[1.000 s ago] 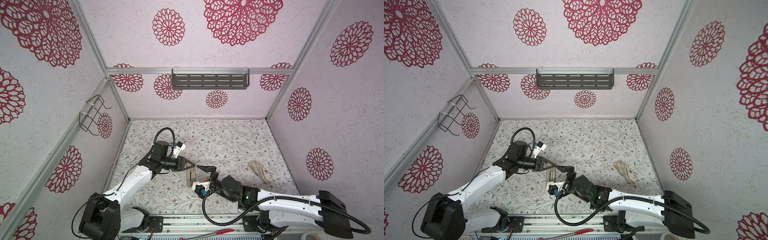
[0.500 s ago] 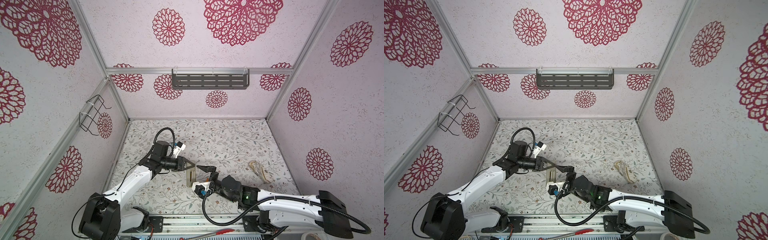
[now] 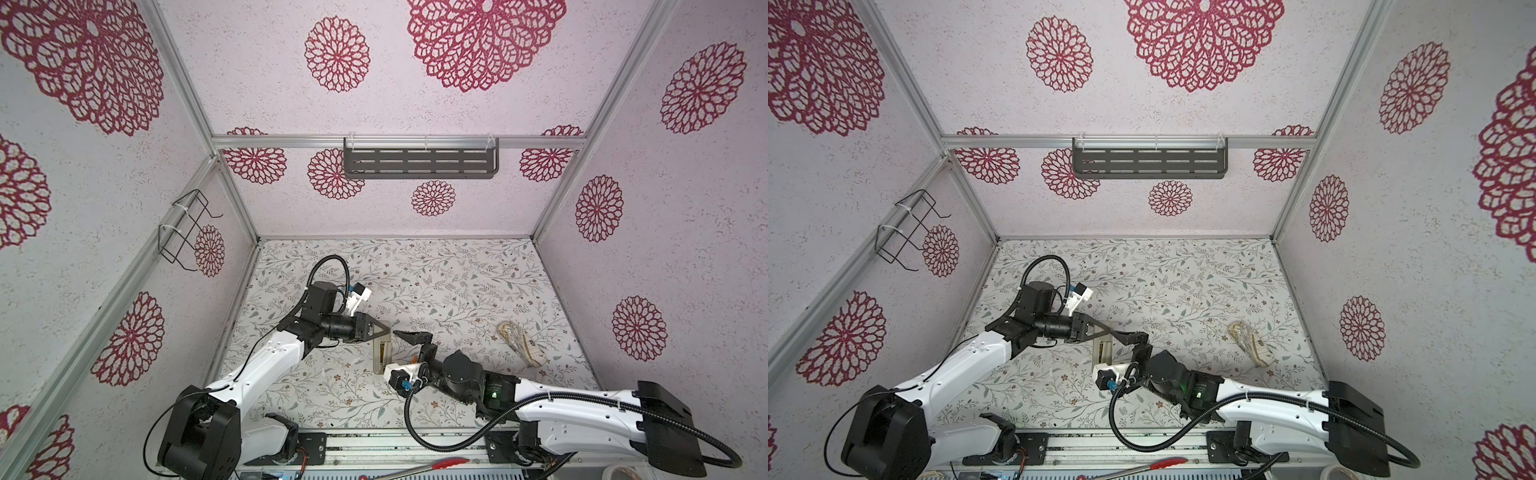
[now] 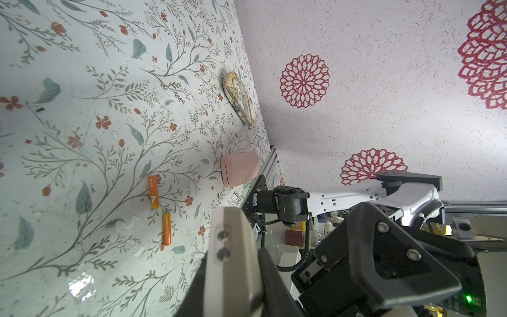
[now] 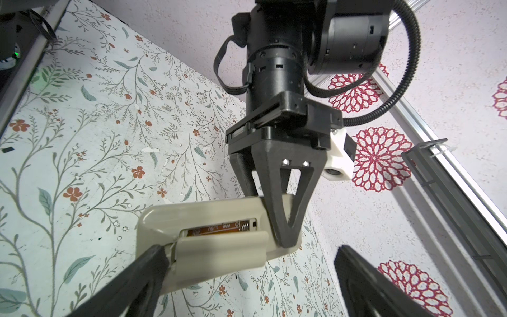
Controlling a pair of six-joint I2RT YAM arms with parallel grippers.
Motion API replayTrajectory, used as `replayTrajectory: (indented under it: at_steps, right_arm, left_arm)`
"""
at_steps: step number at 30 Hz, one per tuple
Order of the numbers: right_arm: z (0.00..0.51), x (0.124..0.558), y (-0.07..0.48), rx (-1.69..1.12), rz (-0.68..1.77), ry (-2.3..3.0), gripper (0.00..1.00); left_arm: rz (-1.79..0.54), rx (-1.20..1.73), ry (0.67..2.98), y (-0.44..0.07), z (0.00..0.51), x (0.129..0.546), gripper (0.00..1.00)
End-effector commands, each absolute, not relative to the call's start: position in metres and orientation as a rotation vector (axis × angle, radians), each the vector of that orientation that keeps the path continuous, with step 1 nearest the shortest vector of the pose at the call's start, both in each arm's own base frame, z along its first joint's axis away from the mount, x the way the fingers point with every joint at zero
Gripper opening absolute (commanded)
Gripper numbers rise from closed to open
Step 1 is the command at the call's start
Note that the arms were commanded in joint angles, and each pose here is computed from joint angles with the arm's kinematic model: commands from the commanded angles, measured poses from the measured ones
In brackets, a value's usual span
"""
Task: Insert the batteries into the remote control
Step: 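Keep sliding the battery cover off with the right fingertip, exposing the compartment, then lift the right gripper off the remote and move it over the orange batteries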
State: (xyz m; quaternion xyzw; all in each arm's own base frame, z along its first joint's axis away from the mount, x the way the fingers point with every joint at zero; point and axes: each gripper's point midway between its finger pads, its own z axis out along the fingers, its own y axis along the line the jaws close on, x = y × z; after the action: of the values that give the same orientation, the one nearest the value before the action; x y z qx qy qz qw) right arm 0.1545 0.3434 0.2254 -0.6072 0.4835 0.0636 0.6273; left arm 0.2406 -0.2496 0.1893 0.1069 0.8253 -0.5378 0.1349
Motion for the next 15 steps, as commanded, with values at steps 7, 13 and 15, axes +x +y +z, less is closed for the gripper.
replayTrajectory:
  at_steps: [7,13,15]
  right_arm:
    - [0.234,0.168,0.344,-1.344,0.117,1.131,0.99]
    - [0.228,0.177,0.342,-1.329,0.123,1.177,0.99]
    - [0.227,0.184,0.339,-1.313,0.118,1.202,0.99]
  left_arm:
    - [-1.539,0.257,2.362,-0.241,0.192,0.259,0.00]
    - [-1.498,0.167,2.401,-0.229,0.179,0.273,0.00]
    - [-1.477,0.130,2.415,-0.223,0.174,0.278,0.00]
